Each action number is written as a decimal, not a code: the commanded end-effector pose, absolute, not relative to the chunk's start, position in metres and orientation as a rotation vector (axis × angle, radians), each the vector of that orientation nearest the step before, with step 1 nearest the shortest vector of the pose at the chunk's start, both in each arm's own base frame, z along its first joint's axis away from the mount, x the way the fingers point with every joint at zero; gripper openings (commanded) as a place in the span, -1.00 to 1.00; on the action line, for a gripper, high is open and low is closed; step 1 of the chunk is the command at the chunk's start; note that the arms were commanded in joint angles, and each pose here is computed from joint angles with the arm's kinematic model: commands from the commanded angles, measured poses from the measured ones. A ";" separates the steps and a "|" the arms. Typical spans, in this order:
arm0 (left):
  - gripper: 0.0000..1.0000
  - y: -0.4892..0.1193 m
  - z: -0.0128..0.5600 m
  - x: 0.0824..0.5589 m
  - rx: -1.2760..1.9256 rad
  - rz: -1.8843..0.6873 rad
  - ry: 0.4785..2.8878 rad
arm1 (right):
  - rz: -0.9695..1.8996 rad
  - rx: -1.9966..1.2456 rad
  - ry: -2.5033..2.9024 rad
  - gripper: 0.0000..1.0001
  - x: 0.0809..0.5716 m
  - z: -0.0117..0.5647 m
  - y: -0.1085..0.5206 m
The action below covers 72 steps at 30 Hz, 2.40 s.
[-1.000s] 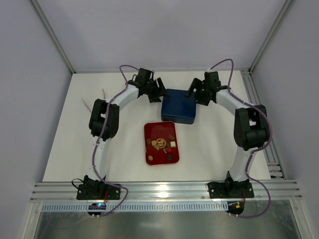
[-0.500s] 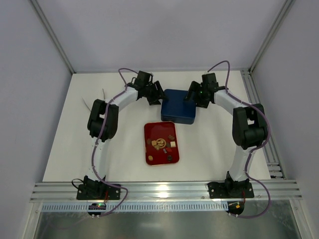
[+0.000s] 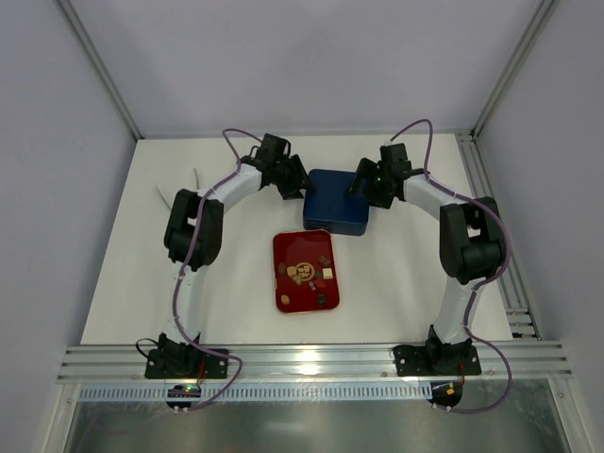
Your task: Pack the chocolate
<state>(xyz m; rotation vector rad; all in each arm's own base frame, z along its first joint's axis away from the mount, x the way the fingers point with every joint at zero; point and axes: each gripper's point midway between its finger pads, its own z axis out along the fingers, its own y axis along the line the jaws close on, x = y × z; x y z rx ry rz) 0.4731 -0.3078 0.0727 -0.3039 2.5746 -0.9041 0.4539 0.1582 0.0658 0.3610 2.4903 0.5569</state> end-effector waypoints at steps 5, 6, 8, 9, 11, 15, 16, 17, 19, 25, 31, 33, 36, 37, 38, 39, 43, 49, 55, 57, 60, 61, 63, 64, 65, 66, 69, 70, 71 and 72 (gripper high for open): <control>-0.10 -0.284 0.025 0.440 -0.364 -0.625 2.752 | 0.542 0.354 2.524 0.68 0.424 0.047 0.158; -0.10 -0.283 0.023 0.439 -0.368 -0.606 2.753 | 0.541 0.352 2.523 0.68 0.422 0.046 0.158; -0.12 -0.282 0.016 0.431 -0.374 -0.571 2.774 | 0.539 0.353 2.529 0.68 0.414 0.044 0.158; -0.13 -0.279 0.013 0.431 -0.384 -0.548 2.775 | 0.541 0.352 2.524 0.68 0.413 0.044 0.158; -0.14 -0.276 0.007 0.425 -0.403 -0.517 2.792 | 0.541 0.353 2.523 0.68 0.406 0.045 0.158; -0.17 -0.271 -0.007 0.413 -0.438 -0.464 2.825 | 0.554 0.350 2.513 0.67 0.395 0.048 0.162; -0.18 -0.269 -0.008 0.412 -0.444 -0.446 2.826 | 0.551 0.353 2.522 0.67 0.388 0.044 0.161; -0.18 -0.266 -0.013 0.407 -0.458 -0.426 2.837 | 0.552 0.353 2.519 0.66 0.386 0.045 0.161; -0.19 -0.265 -0.015 0.403 -0.463 -0.402 2.839 | 0.562 0.349 2.506 0.61 0.382 0.049 0.164; -0.23 -0.260 -0.023 0.391 -0.510 -0.367 2.855 | 0.566 0.361 2.504 0.54 0.362 0.048 0.164; -0.25 -0.264 -0.025 0.383 -0.497 -0.359 2.865 | 0.553 0.350 2.513 0.46 0.349 0.044 0.165; -0.25 -0.266 -0.028 0.380 -0.490 -0.353 2.874 | 0.551 0.350 2.520 0.38 0.347 0.042 0.165; -0.28 -0.266 -0.032 0.376 -0.488 -0.347 2.888 | 0.548 0.345 2.528 0.21 0.344 0.039 0.166; -0.28 -0.266 -0.033 0.375 -0.491 -0.343 2.889 | 0.542 0.344 2.532 0.14 0.343 0.037 0.166; -0.28 -0.264 -0.036 0.373 -0.492 -0.335 2.897 | 0.541 0.346 2.535 0.08 0.342 0.036 0.166; -0.29 -0.265 -0.037 0.371 -0.491 -0.334 2.901 | 0.538 0.348 2.541 0.01 0.341 0.035 0.166; -0.30 -0.263 -0.041 0.368 -0.493 -0.324 2.911 | 0.518 0.343 2.553 -0.05 0.336 0.030 0.165; -0.31 -0.264 -0.043 0.366 -0.457 -0.336 2.918 | 0.494 0.333 2.579 -0.05 0.328 0.021 0.164; -0.09 -0.264 -0.027 0.366 -0.345 -0.391 2.920 | 0.471 0.311 2.585 0.11 0.333 0.024 0.163; 0.00 -0.264 -0.018 0.367 -0.314 -0.422 2.913 | 0.473 0.303 2.581 0.17 0.336 0.026 0.163; 0.02 -0.263 -0.009 0.368 -0.273 -0.462 2.910 | 0.473 0.301 2.587 0.21 0.338 0.027 0.161; 0.04 -0.262 -0.007 0.366 -0.265 -0.470 2.912 | 0.481 0.302 2.585 0.25 0.340 0.028 0.162; 0.13 -0.262 0.002 0.372 -0.249 -0.509 2.885 | 0.503 0.310 2.586 0.30 0.343 0.029 0.160; 0.18 -0.264 0.007 0.374 -0.232 -0.540 2.873 | 0.513 0.319 2.581 0.33 0.345 0.031 0.158; 0.22 -0.263 0.011 0.378 -0.212 -0.550 2.855 | 0.519 0.323 2.574 0.36 0.347 0.032 0.157; 0.31 -0.265 0.018 0.384 -0.196 -0.577 2.829 | 0.524 0.330 2.563 0.39 0.352 0.036 0.153; 0.39 -0.268 0.033 0.401 -0.145 -0.636 2.778 | 0.550 0.321 2.542 0.53 0.363 0.045 0.151; 0.41 -0.270 0.035 0.407 -0.129 -0.655 2.763 | 0.553 0.328 2.535 0.59 0.368 0.048 0.148; 0.42 -0.270 0.040 0.412 -0.120 -0.678 2.749 | 0.568 0.322 2.529 0.61 0.371 0.051 0.148; 0.43 -0.270 0.047 0.423 -0.105 -0.689 2.716 | 0.576 0.322 2.514 0.63 0.378 0.057 0.148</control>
